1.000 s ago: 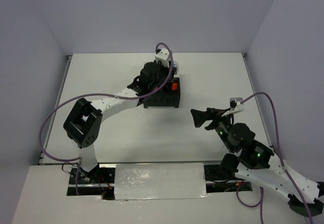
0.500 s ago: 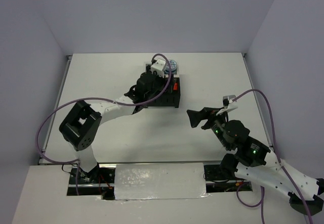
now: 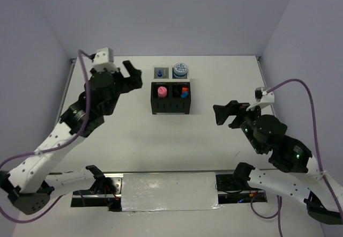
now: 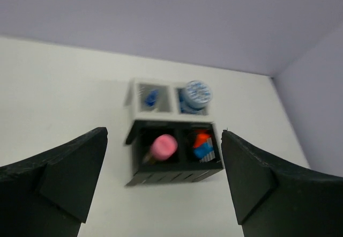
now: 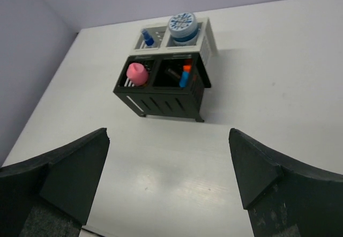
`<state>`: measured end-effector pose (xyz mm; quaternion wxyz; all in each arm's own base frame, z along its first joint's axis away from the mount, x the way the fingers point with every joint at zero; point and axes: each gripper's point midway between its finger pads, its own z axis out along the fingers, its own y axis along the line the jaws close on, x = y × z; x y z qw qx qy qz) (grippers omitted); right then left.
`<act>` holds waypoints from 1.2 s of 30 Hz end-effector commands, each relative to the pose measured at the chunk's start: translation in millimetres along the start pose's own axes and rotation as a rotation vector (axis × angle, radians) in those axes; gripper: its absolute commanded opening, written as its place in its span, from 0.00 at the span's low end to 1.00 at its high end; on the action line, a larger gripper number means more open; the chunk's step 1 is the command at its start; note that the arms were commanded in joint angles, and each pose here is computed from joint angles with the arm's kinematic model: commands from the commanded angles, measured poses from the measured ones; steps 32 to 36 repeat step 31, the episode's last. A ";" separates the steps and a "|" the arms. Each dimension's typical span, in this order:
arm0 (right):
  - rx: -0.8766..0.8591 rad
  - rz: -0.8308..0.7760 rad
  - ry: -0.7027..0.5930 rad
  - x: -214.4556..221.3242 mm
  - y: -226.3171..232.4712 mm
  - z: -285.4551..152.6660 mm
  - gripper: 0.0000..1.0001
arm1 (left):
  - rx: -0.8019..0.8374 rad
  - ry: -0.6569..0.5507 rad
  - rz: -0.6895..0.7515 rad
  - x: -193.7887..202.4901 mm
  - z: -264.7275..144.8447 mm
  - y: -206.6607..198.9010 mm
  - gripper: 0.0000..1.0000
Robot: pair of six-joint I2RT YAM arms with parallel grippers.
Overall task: Sort the stationery into containers
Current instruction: Reset both arms
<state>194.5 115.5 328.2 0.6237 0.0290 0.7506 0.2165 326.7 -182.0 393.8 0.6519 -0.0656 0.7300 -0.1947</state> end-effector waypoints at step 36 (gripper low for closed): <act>0.176 -0.094 0.036 -26.9 -82.7 -80.4 1.00 | -0.532 0.175 0.103 50.2 -190.3 195.3 0.99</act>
